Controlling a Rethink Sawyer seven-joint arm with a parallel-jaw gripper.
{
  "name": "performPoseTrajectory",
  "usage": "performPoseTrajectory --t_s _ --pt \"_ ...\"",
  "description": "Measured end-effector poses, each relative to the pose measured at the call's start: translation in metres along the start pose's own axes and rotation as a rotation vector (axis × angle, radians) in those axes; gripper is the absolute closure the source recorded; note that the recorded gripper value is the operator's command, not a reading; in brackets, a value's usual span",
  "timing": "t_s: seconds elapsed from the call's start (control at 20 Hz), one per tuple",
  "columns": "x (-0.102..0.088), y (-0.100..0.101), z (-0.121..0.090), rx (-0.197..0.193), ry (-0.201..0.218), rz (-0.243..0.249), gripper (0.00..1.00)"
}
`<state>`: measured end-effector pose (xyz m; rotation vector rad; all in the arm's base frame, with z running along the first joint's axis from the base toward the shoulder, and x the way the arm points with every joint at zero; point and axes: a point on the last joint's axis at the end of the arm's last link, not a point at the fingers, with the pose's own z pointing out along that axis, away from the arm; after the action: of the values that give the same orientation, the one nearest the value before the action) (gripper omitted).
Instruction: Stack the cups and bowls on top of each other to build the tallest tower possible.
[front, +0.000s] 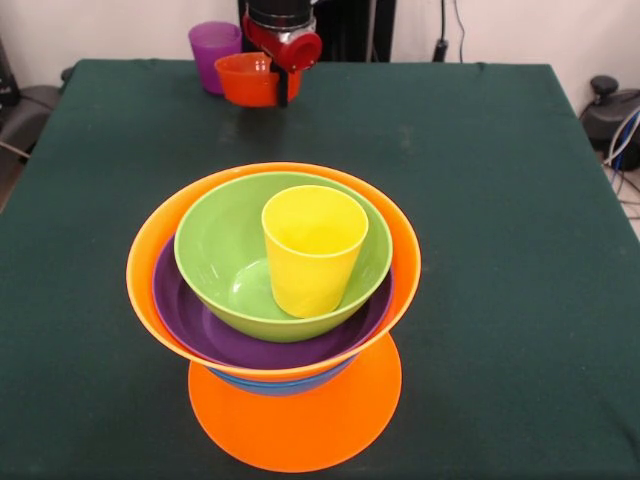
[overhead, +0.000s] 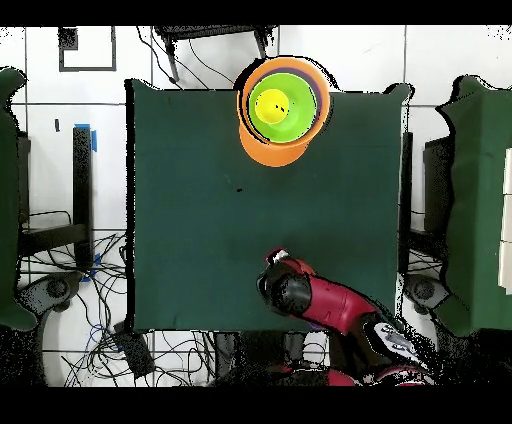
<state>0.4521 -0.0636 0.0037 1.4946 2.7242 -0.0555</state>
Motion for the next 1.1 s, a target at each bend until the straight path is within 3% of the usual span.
performPoseTrajectory --t_s 0.6,1.1 --pt "-0.020 0.029 -0.054 0.025 0.037 0.010 1.00" --pt "-0.053 0.090 -0.100 0.055 0.058 -0.042 1.00"
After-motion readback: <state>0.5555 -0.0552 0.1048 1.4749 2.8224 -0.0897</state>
